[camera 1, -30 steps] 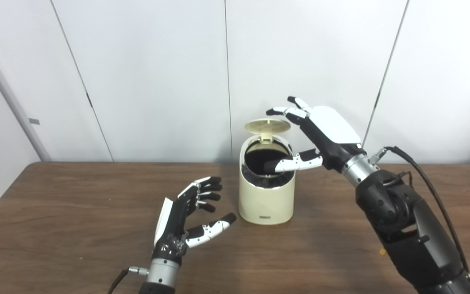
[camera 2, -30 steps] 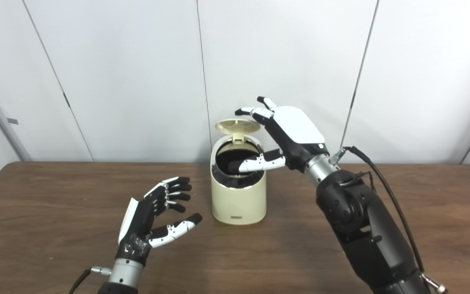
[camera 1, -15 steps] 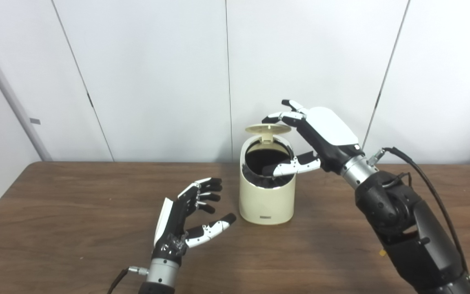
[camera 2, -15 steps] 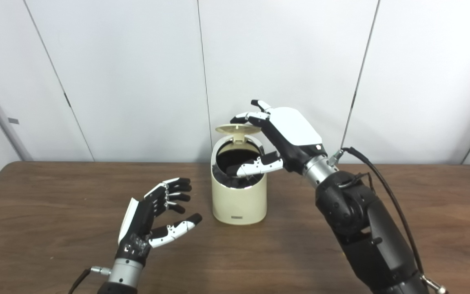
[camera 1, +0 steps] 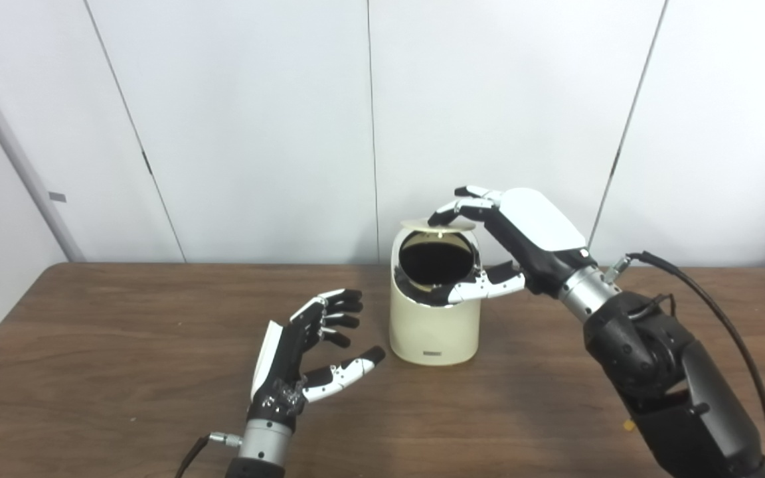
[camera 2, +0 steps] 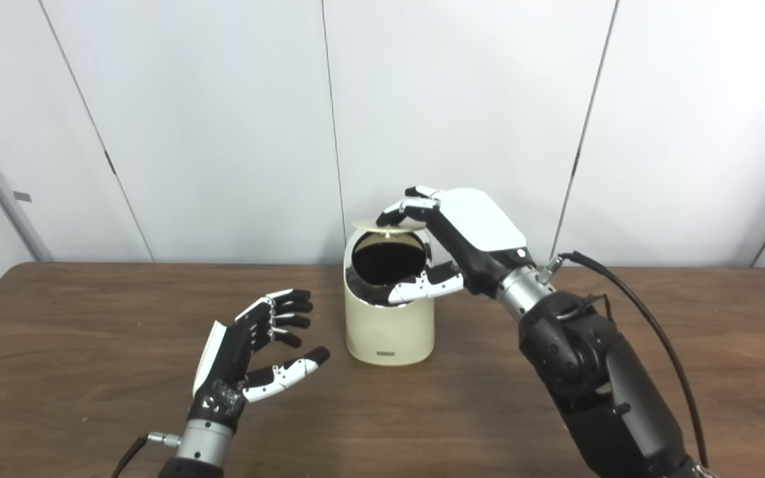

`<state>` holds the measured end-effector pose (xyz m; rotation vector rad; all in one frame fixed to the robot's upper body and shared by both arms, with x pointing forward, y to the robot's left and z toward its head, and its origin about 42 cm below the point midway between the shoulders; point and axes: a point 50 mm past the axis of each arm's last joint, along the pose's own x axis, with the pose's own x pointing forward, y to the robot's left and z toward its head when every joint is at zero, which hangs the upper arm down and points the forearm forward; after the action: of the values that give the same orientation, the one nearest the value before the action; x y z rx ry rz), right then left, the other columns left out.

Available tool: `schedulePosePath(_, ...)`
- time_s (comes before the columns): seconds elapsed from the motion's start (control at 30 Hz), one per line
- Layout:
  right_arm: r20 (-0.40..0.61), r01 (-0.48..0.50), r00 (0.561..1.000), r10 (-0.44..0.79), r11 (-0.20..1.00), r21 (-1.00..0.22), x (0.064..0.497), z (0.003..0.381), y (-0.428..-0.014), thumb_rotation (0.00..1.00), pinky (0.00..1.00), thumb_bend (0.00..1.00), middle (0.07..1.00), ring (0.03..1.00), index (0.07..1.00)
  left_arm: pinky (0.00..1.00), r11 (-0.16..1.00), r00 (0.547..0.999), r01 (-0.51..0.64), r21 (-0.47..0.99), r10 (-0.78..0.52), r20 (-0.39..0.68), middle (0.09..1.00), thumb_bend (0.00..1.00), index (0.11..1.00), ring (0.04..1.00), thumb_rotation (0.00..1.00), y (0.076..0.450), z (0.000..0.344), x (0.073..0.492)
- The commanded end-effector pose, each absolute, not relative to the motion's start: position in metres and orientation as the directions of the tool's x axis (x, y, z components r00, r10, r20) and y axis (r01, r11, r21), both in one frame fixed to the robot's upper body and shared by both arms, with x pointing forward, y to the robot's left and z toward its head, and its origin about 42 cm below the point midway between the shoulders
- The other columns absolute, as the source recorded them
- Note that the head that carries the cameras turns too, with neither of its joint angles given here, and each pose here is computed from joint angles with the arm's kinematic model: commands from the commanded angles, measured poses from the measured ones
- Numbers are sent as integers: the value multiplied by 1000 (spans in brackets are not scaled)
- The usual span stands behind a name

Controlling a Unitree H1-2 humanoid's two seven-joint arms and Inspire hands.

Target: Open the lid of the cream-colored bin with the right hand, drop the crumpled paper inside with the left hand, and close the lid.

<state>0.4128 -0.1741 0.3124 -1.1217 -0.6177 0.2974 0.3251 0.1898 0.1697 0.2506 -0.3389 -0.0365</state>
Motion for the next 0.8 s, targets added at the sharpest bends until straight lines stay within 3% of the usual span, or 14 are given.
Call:
schedulePosePath(0.0,362,127,764,534,425,-896,411,329,-174,617,923,718,730,901,709,554,969,913,-14,245,-88,398,724,715,746,667,135,186,190,328)
schedulePosePath(0.2,359,127,762,539,420,-899,409,319,-175,609,890,720,709,873,693,554,970,914,-15,244,-86,396,723,718,745,668,132,186,190,328)
schedulePosePath(0.37,340,106,770,540,416,-903,407,313,-176,612,950,709,720,891,704,559,970,916,-14,242,-85,393,724,720,748,669,142,186,190,328)
schedulePosePath(0.5,323,87,776,542,416,-905,405,308,-175,610,910,713,723,902,710,557,971,917,-15,239,-82,391,723,721,748,668,139,186,190,327)
schedulePosePath(0.77,302,111,757,579,341,-933,404,303,-171,592,984,741,702,893,709,556,973,916,-11,232,-83,392,724,723,748,666,134,184,192,327)
